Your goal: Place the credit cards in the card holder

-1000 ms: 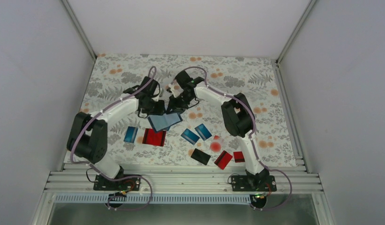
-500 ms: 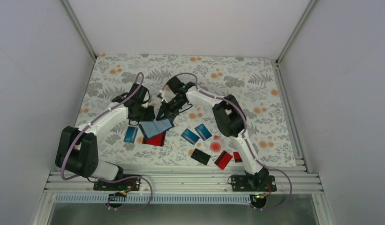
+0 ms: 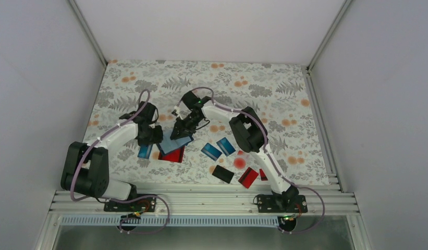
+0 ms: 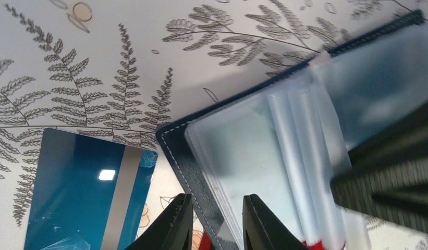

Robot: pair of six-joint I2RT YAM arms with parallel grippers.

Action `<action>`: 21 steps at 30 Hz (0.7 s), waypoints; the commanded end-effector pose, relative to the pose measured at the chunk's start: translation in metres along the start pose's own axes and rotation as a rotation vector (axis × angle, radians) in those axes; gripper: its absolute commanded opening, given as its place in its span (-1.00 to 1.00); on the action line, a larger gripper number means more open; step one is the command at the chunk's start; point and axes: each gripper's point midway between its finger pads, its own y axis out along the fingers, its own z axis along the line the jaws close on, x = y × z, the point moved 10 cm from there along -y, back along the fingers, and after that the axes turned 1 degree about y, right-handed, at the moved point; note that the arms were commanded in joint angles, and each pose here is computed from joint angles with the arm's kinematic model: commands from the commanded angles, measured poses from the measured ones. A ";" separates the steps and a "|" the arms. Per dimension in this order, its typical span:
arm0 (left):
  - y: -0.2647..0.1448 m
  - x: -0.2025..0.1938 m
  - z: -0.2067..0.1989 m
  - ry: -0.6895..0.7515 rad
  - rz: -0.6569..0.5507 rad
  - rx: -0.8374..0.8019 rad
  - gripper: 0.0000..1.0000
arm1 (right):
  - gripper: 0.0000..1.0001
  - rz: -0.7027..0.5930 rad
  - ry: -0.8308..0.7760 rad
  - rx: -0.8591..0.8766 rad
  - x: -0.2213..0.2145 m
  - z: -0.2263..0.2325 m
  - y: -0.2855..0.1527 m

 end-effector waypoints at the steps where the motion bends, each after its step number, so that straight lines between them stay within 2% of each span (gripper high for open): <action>1: 0.016 -0.004 0.009 -0.086 0.048 0.019 -0.52 | -0.74 0.046 -0.049 0.086 -0.003 0.019 0.019; 4: 0.026 -0.006 0.011 -0.099 0.074 0.026 -0.55 | -0.66 0.070 -0.054 0.120 -0.004 0.021 0.028; 8: 0.038 -0.006 0.013 -0.109 0.100 0.019 -0.57 | -0.44 0.088 -0.067 0.169 -0.003 0.024 0.032; 13: 0.050 -0.004 0.012 -0.095 0.111 -0.011 -0.64 | -0.34 0.099 -0.069 0.208 -0.001 0.024 0.035; 21: 0.057 0.020 -0.006 -0.001 0.066 -0.161 -0.64 | -0.13 0.031 -0.084 0.203 0.006 0.027 0.007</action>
